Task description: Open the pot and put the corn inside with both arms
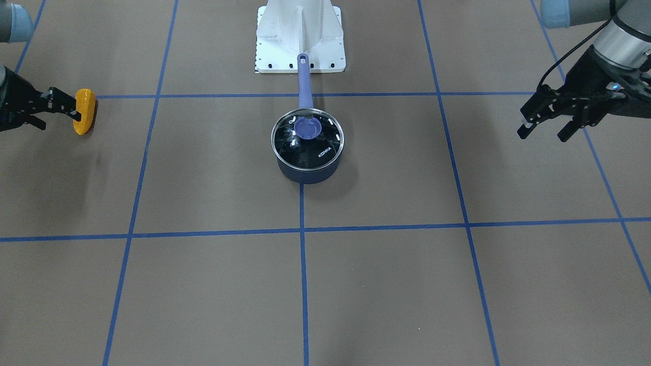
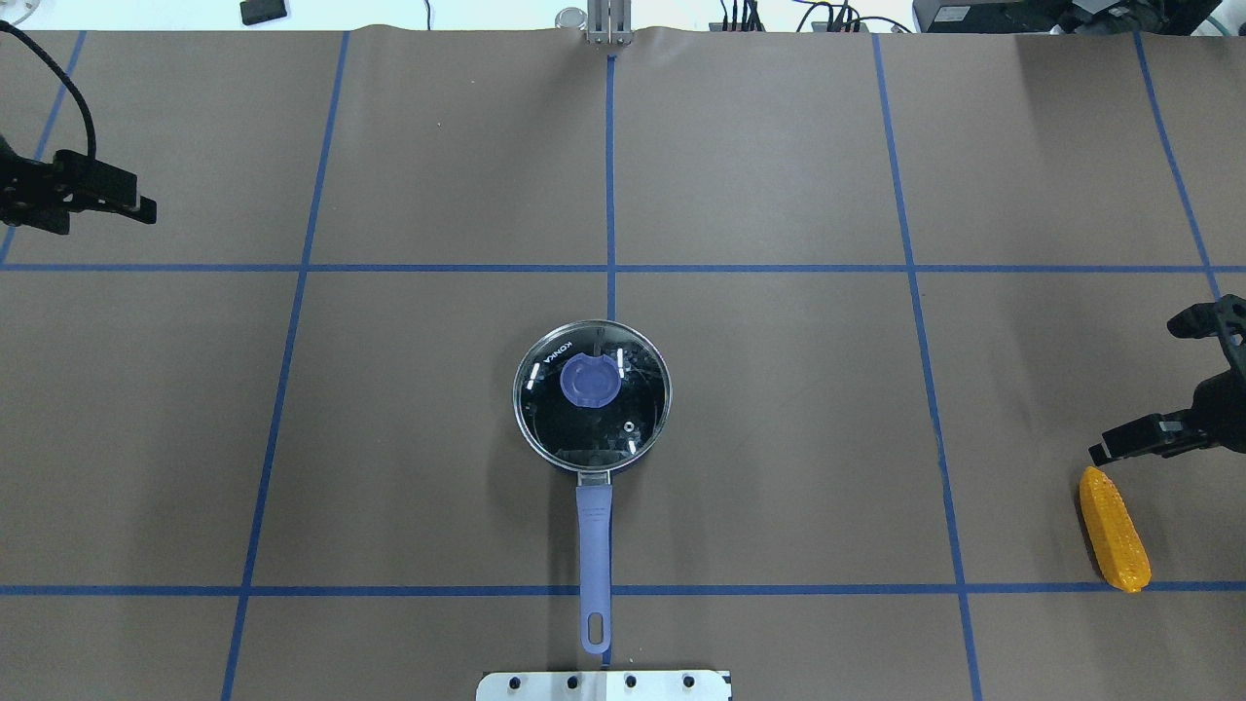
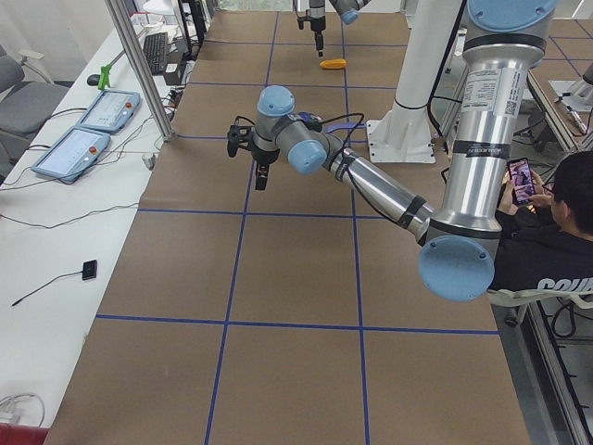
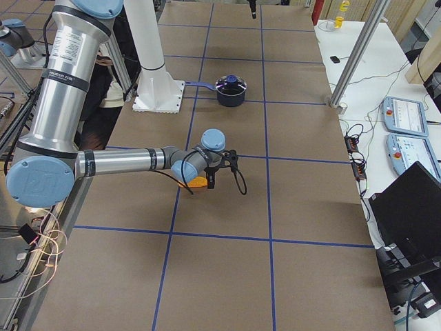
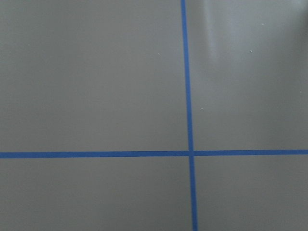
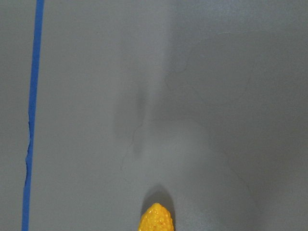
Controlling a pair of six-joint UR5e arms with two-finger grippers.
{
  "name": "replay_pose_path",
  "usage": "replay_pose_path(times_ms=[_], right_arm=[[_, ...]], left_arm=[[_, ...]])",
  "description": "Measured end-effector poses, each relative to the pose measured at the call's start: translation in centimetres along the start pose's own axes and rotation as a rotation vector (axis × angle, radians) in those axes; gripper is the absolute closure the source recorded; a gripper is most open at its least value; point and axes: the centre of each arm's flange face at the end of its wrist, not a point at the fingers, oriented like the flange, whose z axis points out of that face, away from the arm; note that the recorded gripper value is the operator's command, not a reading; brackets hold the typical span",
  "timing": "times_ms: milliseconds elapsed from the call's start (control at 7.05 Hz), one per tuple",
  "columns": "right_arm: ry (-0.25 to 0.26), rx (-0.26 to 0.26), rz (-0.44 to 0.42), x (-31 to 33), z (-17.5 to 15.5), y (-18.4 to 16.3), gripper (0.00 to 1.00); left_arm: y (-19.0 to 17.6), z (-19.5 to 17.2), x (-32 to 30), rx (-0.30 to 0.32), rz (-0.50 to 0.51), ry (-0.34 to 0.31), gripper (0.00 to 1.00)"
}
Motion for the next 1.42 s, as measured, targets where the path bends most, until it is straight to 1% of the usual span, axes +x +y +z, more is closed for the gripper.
replay_pose_path(times_ms=[142,425,567,709,851,993,1418], right_arm=[[0.013,0.001,0.002,-0.6,0.8,0.5,0.01],[0.023,0.007,0.002,-1.2,2.1,2.2,0.01],[0.042,0.010,0.000,-1.4,3.0,2.9,0.01],[0.060,0.010,-0.005,-1.4,3.6,3.5,0.08],[0.072,0.009,-0.010,-1.3,4.0,3.9,0.18],[0.078,0.007,-0.013,-1.3,4.2,4.1,0.37],[0.081,-0.010,-0.028,-1.7,4.9,4.7,0.55]], left_arm=[[0.3,0.7,1.4,-0.002,-0.006,-0.006,0.02],[0.5,1.2,3.5,-0.006,-0.012,-0.024,0.02],[0.5,1.2,4.1,-0.010,-0.011,-0.029,0.02],[0.6,1.2,4.5,-0.012,-0.010,-0.029,0.02],[0.7,1.3,4.7,-0.015,-0.008,-0.029,0.02],[0.7,1.4,4.8,-0.015,-0.007,-0.029,0.02],[0.8,1.6,4.9,-0.006,-0.002,-0.037,0.02]])
